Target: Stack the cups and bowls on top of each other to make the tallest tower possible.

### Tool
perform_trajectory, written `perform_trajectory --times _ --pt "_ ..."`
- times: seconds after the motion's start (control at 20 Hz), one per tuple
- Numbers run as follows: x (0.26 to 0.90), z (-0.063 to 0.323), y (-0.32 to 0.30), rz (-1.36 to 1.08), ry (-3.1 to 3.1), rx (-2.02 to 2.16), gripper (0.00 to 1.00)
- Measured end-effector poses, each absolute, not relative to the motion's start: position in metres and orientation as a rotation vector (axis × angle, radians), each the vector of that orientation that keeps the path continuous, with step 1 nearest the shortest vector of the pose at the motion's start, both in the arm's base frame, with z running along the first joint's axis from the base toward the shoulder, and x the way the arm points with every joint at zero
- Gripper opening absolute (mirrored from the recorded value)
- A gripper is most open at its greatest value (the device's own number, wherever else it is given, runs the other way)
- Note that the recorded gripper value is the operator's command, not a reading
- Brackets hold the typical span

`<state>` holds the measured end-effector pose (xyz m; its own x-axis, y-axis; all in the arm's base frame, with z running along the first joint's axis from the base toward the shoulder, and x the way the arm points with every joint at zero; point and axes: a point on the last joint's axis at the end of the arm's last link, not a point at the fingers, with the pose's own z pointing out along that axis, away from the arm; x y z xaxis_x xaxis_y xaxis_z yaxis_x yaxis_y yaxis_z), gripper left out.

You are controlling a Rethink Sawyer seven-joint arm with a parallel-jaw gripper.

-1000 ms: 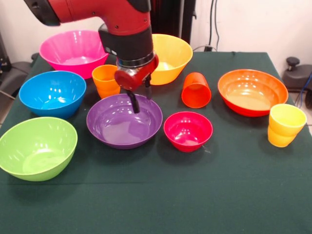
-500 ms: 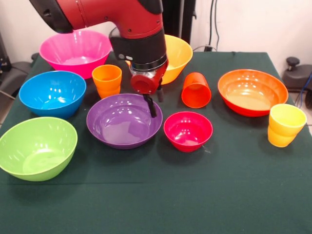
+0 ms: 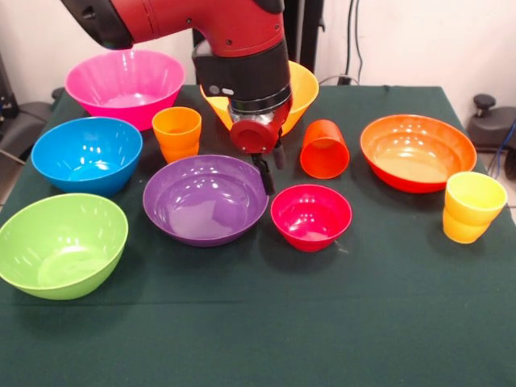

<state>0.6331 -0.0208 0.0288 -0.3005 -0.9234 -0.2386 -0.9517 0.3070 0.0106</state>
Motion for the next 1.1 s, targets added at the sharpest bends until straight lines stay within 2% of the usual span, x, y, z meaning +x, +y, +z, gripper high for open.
perform_trajectory --times 0.6,1.1 --pt "0.651 0.048 -0.013 0.126 2.351 -1.771 1.0" --pt "0.673 0.052 -0.032 0.043 2.352 -1.789 1.0"
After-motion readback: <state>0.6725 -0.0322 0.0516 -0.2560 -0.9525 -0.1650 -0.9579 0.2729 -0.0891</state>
